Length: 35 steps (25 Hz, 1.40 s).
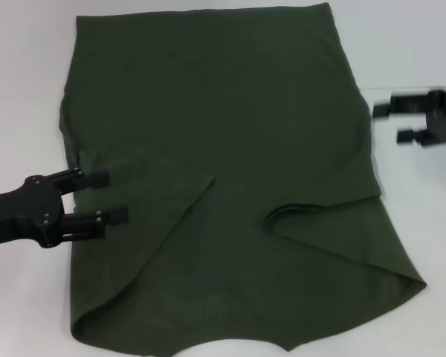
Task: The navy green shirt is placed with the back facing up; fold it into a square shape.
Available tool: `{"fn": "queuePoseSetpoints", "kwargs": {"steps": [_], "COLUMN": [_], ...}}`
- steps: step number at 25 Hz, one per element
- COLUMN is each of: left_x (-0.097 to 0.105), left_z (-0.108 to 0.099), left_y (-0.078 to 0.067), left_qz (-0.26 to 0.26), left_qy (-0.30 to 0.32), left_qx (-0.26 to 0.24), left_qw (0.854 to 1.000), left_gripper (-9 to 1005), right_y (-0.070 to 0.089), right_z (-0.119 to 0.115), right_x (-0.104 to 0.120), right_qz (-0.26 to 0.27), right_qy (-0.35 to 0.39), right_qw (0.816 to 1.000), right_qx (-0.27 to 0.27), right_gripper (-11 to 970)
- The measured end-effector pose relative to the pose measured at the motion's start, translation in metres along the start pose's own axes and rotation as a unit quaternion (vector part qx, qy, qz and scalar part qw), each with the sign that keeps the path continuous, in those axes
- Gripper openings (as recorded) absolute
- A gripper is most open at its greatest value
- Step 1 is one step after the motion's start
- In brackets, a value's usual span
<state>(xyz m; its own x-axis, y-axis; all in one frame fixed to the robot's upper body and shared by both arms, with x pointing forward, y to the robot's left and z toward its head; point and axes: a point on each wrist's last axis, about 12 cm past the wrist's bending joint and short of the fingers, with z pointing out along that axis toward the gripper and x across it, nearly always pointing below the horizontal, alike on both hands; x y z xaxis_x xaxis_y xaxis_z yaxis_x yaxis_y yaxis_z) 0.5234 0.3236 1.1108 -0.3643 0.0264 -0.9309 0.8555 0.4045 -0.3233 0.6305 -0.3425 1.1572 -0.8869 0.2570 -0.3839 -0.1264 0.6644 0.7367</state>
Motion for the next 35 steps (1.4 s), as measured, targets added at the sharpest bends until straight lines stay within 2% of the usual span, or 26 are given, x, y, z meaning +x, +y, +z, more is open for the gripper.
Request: {"fn": "queuePoseSetpoints", "kwargs": {"steps": [3, 10, 25, 35], "left_x": [0.001, 0.003, 0.003, 0.004], "left_z": [0.0, 0.0, 0.0, 0.0], "left_y": [-0.001, -0.001, 0.0, -0.001], "left_qz": [-0.002, -0.005, -0.004, -0.005], "left_qy": [0.0, -0.001, 0.001, 0.001], "left_qx": [0.0, 0.0, -0.001, -0.003], "left_qw": [1.0, 1.0, 1.0, 1.0], "left_gripper": [907, 906, 906, 906], "right_y": [-0.003, -0.008, -0.011, -0.012], "right_z": [0.006, 0.028, 0.062, 0.07], "right_x": [-0.001, 0.005, 0.021, 0.025], "right_qz": [-0.015, -0.042, -0.06, -0.066], "right_qy": [0.03, 0.056, 0.04, 0.038], "right_qw": [0.998, 0.989, 0.987, 0.987], "right_qx": [0.061, 0.127, 0.141, 0.142], "right_gripper": [930, 930, 931, 931]}}
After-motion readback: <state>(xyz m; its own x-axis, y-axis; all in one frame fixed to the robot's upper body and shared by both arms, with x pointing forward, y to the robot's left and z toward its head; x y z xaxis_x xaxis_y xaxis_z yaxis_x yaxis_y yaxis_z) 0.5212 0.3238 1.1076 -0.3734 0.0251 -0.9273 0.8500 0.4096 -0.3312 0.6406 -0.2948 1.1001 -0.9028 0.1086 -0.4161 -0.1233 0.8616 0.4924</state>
